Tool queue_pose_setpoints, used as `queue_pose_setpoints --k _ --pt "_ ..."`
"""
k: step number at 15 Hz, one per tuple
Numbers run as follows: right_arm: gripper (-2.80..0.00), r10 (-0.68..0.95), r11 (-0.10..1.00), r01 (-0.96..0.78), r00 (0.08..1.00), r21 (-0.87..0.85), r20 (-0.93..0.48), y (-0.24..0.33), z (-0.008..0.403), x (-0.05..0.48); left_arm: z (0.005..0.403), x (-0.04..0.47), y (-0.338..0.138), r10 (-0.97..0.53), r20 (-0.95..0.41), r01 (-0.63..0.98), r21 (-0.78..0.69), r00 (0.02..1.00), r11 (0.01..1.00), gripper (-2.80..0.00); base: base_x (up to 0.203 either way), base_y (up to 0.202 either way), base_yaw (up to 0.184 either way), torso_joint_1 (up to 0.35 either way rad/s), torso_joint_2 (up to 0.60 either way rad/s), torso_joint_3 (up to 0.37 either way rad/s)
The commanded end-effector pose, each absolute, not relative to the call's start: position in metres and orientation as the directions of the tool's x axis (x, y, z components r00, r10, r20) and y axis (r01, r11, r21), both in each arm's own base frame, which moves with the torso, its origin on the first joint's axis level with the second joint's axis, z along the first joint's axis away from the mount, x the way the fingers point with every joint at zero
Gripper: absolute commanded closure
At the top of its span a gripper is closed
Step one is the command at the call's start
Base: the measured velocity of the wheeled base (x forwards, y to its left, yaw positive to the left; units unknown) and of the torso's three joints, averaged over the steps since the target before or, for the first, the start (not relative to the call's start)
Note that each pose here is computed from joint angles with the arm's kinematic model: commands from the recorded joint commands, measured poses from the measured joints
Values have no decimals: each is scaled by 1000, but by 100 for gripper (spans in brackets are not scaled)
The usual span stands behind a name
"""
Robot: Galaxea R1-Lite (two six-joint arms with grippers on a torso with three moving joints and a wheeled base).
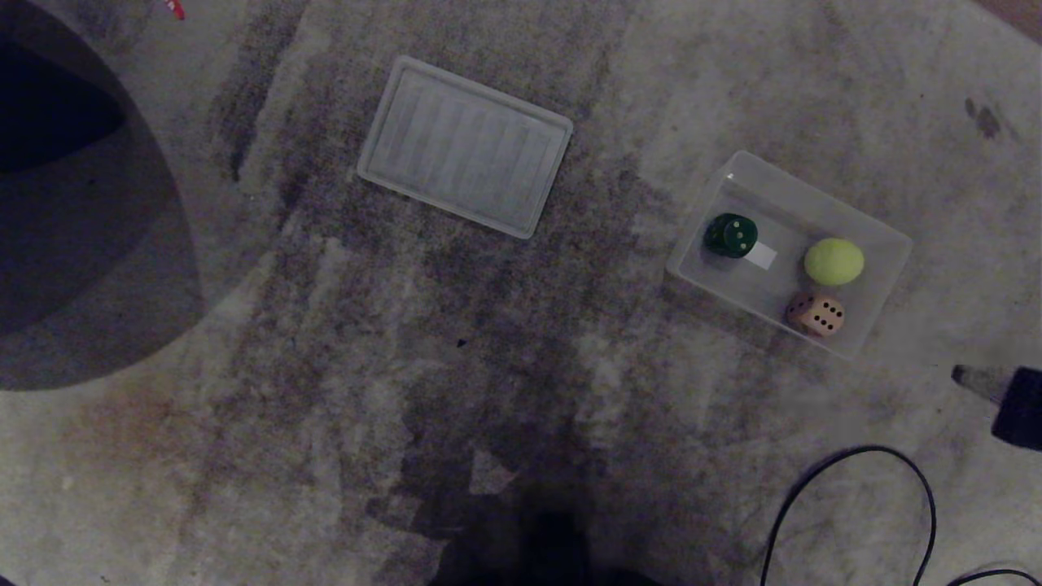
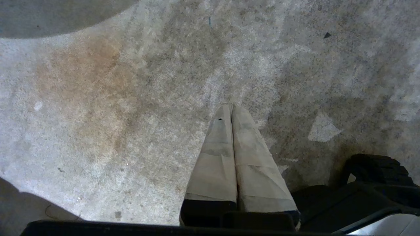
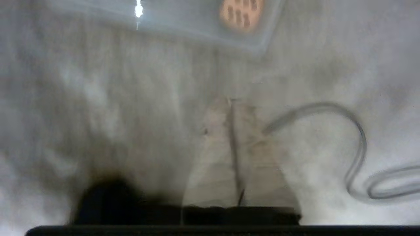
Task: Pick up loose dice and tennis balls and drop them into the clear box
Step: Pick up the ball on the table
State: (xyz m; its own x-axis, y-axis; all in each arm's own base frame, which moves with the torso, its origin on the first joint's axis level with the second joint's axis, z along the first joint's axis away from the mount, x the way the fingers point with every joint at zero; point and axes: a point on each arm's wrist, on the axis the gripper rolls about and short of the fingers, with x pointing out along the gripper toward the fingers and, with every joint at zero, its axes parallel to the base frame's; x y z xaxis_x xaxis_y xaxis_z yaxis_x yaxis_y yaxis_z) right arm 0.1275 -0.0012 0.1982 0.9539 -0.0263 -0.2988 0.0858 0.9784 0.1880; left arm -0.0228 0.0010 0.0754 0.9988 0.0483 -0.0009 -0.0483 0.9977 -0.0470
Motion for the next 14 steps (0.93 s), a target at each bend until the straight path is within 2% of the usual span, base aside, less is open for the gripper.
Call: queue_pose_setpoints --k 1,4,7,9,14 --pt "0 -31 980 65 984 189 -175 -1 194 50 75 -23 1 49 -3 -49 -47 999 998 0 0 0 0 0 0 0" --pt "0 -80 978 110 982 176 -169 -2 159 -8 75 -23 1 49 -3 -49 -47 999 998 0 0 0 0 0 0 0" --pt "0 -138 970 175 968 169 -208 -3 120 -36 75 -23 1 48 -3 -48 -47 999 998 0 0 0 0 0 0 0" --pt "0 -159 969 198 957 148 -243 -3 97 -38 75 -23 1 49 -3 -49 -47 999 998 0 0 0 0 0 0 0" --pt "0 -77 989 89 992 121 -97 -2 80 -30 75 -23 1 49 -3 -49 -47 999 998 0 0 0 0 0 0 0"
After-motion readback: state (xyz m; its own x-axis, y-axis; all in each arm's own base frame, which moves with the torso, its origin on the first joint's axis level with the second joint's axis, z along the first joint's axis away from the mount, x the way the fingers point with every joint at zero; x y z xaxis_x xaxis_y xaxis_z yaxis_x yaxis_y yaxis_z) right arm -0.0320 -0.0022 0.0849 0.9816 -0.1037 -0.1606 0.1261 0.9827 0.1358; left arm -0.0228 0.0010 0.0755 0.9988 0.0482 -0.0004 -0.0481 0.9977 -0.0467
